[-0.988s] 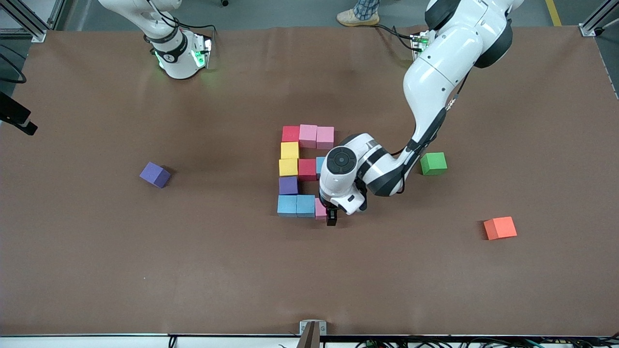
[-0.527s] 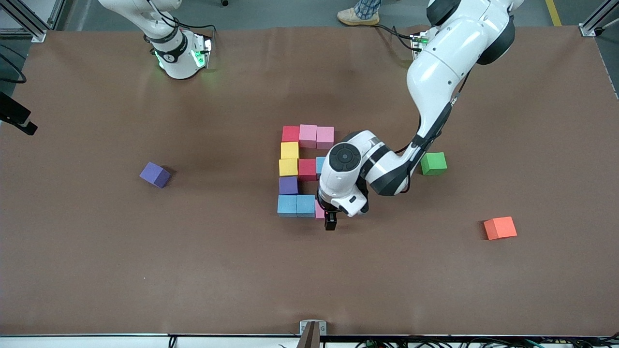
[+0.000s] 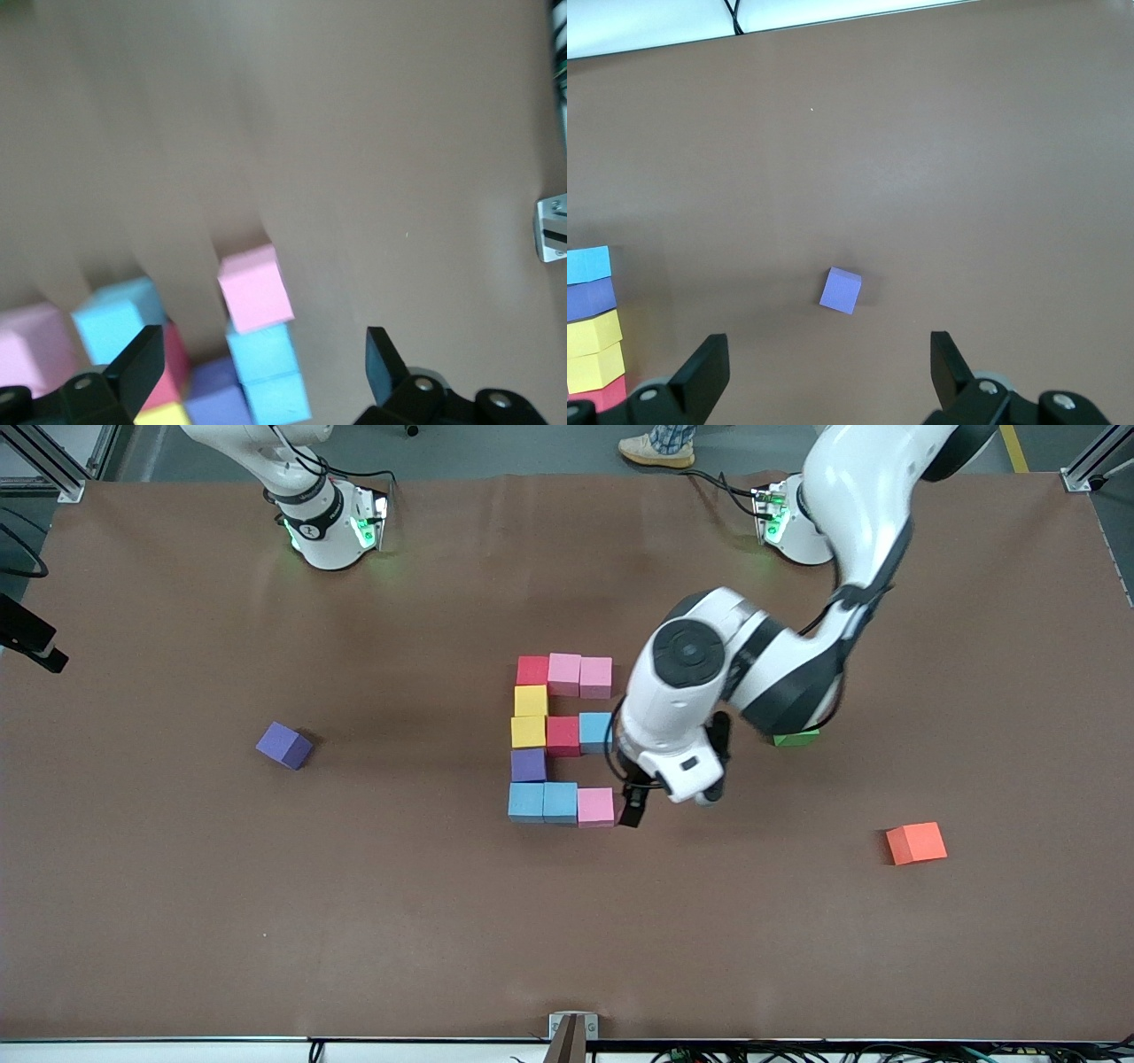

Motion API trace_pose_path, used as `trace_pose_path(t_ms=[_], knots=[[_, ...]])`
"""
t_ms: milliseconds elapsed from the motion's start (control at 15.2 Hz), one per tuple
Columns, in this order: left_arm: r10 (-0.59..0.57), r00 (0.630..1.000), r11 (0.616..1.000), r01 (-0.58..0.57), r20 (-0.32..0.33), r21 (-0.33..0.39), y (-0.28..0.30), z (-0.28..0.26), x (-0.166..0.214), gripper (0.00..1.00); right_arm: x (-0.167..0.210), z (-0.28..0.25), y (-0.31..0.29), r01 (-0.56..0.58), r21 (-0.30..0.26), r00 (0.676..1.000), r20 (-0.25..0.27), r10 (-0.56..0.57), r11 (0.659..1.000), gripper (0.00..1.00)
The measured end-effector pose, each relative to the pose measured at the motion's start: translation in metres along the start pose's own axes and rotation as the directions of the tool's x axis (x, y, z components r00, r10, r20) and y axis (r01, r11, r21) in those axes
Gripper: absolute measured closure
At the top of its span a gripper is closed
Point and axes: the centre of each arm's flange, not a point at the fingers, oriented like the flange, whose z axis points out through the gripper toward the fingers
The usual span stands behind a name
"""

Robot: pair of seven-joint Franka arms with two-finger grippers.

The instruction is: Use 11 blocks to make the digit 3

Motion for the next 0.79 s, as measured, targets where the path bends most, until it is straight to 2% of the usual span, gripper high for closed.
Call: trace_pose_path(t_ms=[132, 329, 527, 659, 791], knots=[[0.145, 0.989, 0.989, -0.144, -0.032, 0.043, -0.006, -0.034, 0.037, 0.00, 0.000, 0.000, 0.000, 0.000, 0.000, 1.000, 0.000, 0.000, 1.000, 0.00], [0.339, 0.940, 0.938, -0.334, -0.037, 0.095, -0.012, -0.059, 0.081, 0.00, 0.000, 0.000, 0.000, 0.000, 0.000, 1.000, 0.000, 0.000, 1.000, 0.00], [0.545, 0.838, 0.833, -0.538, -0.032, 0.129, -0.020, -0.084, 0.114, 0.00, 0.000, 0.000, 0.000, 0.000, 0.000, 1.000, 0.000, 0.000, 1.000, 0.00], [0.632, 0.774, 0.769, -0.623, -0.028, 0.146, -0.026, -0.106, 0.148, 0.00, 0.000, 0.000, 0.000, 0.000, 0.000, 1.000, 0.000, 0.000, 1.000, 0.00], [0.720, 0.693, 0.687, -0.710, -0.017, 0.156, -0.032, -0.123, 0.179, 0.00, 0.000, 0.000, 0.000, 0.000, 0.000, 1.000, 0.000, 0.000, 1.000, 0.00]])
